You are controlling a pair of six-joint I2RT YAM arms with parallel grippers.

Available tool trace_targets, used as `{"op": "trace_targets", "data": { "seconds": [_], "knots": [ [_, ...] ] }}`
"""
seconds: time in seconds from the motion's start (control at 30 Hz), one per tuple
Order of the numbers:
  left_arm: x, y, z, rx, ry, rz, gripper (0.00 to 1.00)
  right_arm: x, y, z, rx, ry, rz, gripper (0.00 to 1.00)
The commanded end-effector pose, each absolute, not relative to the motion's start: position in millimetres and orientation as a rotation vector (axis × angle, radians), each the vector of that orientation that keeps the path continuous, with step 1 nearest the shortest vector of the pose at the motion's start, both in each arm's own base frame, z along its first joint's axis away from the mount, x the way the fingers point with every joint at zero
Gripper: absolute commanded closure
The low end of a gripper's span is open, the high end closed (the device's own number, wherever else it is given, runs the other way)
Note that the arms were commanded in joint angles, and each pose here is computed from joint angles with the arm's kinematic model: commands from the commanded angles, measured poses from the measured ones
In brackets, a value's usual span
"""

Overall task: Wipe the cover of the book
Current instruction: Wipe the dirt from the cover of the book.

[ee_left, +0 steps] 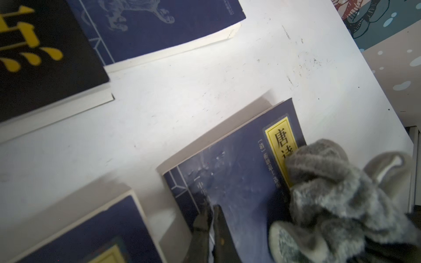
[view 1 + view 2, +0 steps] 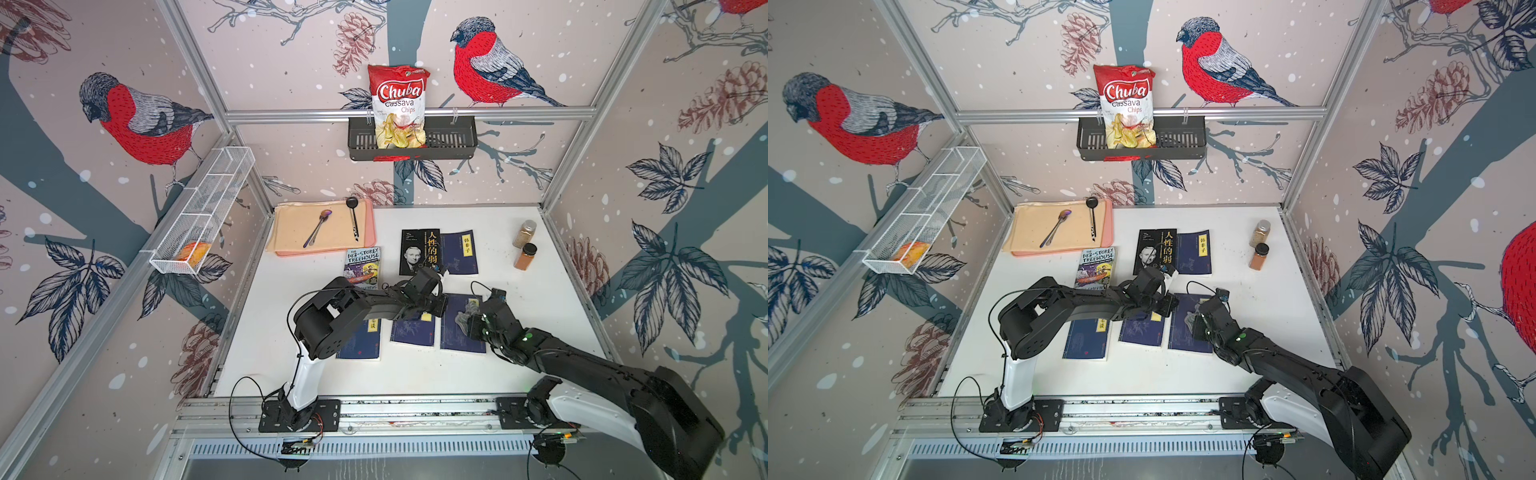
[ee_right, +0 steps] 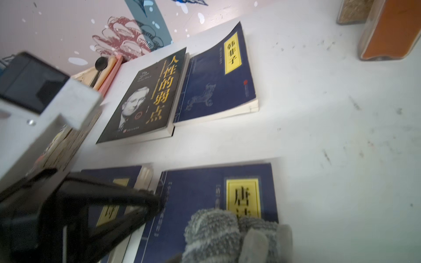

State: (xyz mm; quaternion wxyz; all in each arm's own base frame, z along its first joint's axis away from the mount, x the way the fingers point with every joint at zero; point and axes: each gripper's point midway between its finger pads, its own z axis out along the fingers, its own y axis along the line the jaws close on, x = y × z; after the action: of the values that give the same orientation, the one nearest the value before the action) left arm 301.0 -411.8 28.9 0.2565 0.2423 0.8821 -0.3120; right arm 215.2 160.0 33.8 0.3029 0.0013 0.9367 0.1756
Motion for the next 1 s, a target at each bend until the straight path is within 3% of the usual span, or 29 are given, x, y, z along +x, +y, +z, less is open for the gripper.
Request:
{"op": "trace_targets", "data": {
  "seconds": [0.0,0.17,0.4,0.53,0.97],
  "knots": [
    [291.5,-386.4,3.9,0.639,2.517,-0.745,0.91,196.5,171.3,22.7,0.057,2.518,0.552,0.92],
    [288.5,-380.7,0.1,0.648,2.522,-0.741,0.93,192.3,159.7,7.9,0.112,2.526,0.505,0.92],
    [286.4,-376.4,-2.4,0.647,2.528,-0.730,0.93,262.4,139.2,43.1,0.194,2.389,0.449,0.91],
    [285.9,-375.1,-5.7,0.635,2.535,-0.735,0.94,277.1,146.6,43.1,0.149,2.420,0.445,0.92],
    [292.2,-362.9,-10.1,0.589,2.551,-0.721,0.96,203.3,161.3,25.7,0.049,2.527,0.411,0.92]
  ]
}}
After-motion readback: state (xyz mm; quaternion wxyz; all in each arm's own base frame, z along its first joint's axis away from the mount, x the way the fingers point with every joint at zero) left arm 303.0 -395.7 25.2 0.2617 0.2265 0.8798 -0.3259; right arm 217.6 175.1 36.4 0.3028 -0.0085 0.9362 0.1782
